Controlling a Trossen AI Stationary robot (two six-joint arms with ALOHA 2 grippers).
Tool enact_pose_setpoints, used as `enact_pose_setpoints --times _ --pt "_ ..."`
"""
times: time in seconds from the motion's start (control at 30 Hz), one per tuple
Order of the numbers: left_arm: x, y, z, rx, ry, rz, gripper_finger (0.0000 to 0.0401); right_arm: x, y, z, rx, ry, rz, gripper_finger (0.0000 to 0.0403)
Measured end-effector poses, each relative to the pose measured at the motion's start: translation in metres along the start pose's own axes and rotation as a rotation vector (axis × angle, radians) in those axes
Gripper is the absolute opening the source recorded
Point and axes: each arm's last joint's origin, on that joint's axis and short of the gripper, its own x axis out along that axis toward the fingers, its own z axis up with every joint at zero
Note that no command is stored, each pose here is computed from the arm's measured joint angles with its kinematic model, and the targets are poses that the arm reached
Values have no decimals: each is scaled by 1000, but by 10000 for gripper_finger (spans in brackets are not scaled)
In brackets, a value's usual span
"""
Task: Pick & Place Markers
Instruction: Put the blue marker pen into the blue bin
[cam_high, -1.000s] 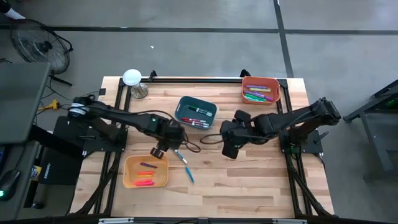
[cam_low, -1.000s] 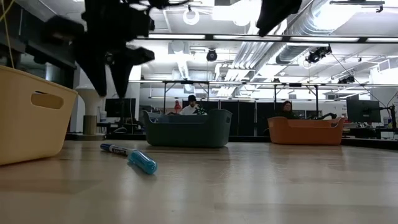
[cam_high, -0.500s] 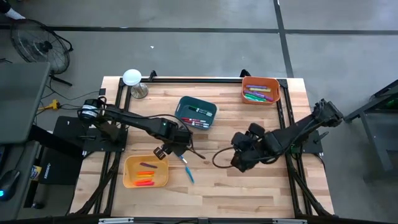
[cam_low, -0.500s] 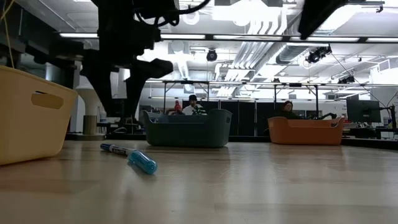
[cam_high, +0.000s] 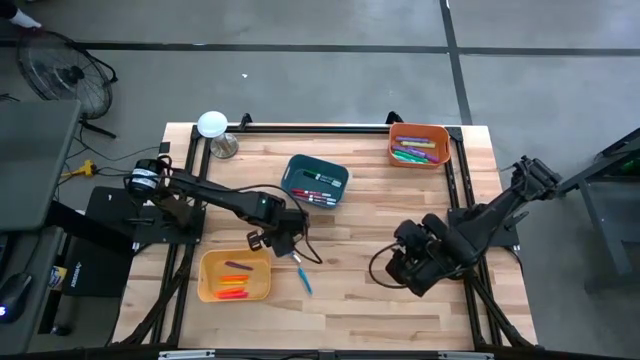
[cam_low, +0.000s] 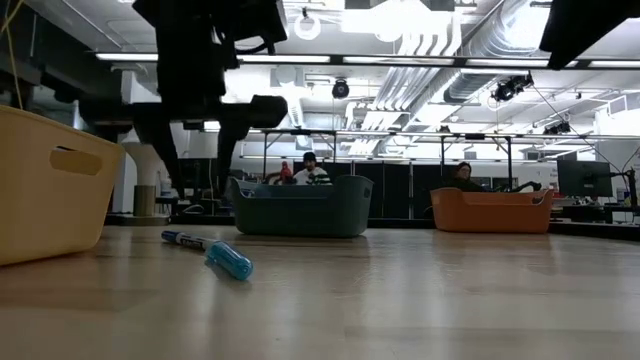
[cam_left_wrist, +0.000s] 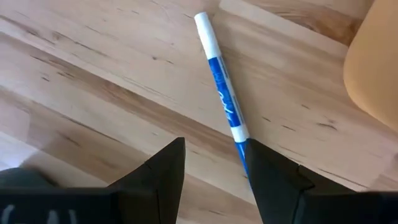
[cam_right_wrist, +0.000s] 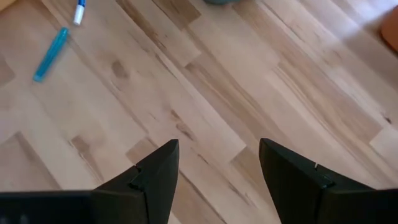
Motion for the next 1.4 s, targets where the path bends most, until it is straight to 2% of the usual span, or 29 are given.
enact_pose_setpoints --times 0.4,0.5,0.73,1.17,1.27,1.4 --pt "6 4 -23 -84 -31 -41 162 -3 1 -3 21 -9 12 211" --pt "13 5 -22 -86 -48 -64 162 -3 1 -3 24 -9 12 211" --pt "36 1 -24 -98 12 -159 162 -2 2 -3 31 -10 19 211" --pt "51 4 -24 -127 25 -161 162 -2 3 -3 34 -11 25 211" --pt "53 4 -24 -157 25 -163 148 -2 3 -3 34 -11 24 211" --pt "58 5 -24 -172 29 -171 104 -2 3 -3 41 -13 24 211"
